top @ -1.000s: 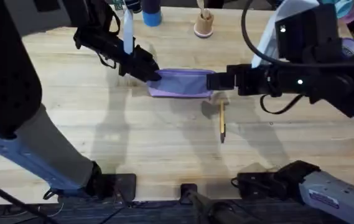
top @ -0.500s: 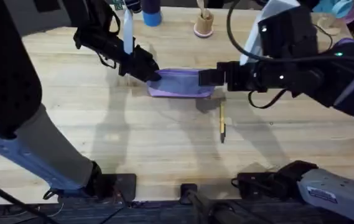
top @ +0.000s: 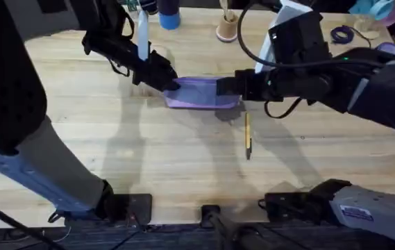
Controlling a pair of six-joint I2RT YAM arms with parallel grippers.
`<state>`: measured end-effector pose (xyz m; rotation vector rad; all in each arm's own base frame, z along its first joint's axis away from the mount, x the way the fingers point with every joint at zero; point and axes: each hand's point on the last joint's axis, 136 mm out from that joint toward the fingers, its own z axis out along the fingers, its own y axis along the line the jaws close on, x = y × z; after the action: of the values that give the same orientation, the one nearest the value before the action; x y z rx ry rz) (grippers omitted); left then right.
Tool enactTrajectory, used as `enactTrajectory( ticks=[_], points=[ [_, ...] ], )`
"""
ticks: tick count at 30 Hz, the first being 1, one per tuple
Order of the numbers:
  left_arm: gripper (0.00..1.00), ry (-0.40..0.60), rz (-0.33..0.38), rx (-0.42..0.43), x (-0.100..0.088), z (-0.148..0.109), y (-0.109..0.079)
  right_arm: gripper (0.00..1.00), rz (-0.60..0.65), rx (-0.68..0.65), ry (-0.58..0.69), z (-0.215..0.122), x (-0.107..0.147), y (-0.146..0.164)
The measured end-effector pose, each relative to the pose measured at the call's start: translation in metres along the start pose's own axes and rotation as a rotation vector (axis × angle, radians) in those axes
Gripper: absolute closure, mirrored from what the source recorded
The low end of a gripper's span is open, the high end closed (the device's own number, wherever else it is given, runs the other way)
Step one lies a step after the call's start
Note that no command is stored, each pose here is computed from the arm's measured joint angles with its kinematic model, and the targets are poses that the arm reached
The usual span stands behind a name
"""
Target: Unzip the bag, pick up the pens from the table one at a time and place them inside, then zip the bag closed.
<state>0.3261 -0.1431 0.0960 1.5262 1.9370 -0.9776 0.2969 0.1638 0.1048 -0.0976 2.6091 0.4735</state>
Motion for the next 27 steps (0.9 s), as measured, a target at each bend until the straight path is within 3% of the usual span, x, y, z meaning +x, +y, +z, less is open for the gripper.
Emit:
enactTrajectory(
  ticks=[5,18,27],
  points=[
    [0.959,0.0,0.0,0.0,0.0,0.0,0.0,0.303,0.006,-0.006,-0.013,0.0028,-0.0039,0.0013],
    [0.958,0.001,0.0,-0.001,0.0004,-0.0001,0.0002,0.666,0.009,0.008,-0.031,0.003,-0.0075,-0.001],
    [0.96,0.002,0.0,-0.001,0.0004,-0.0001,0.0002,0.852,0.01,0.01,-0.03,0.0032,-0.007,-0.0013]
  ],
)
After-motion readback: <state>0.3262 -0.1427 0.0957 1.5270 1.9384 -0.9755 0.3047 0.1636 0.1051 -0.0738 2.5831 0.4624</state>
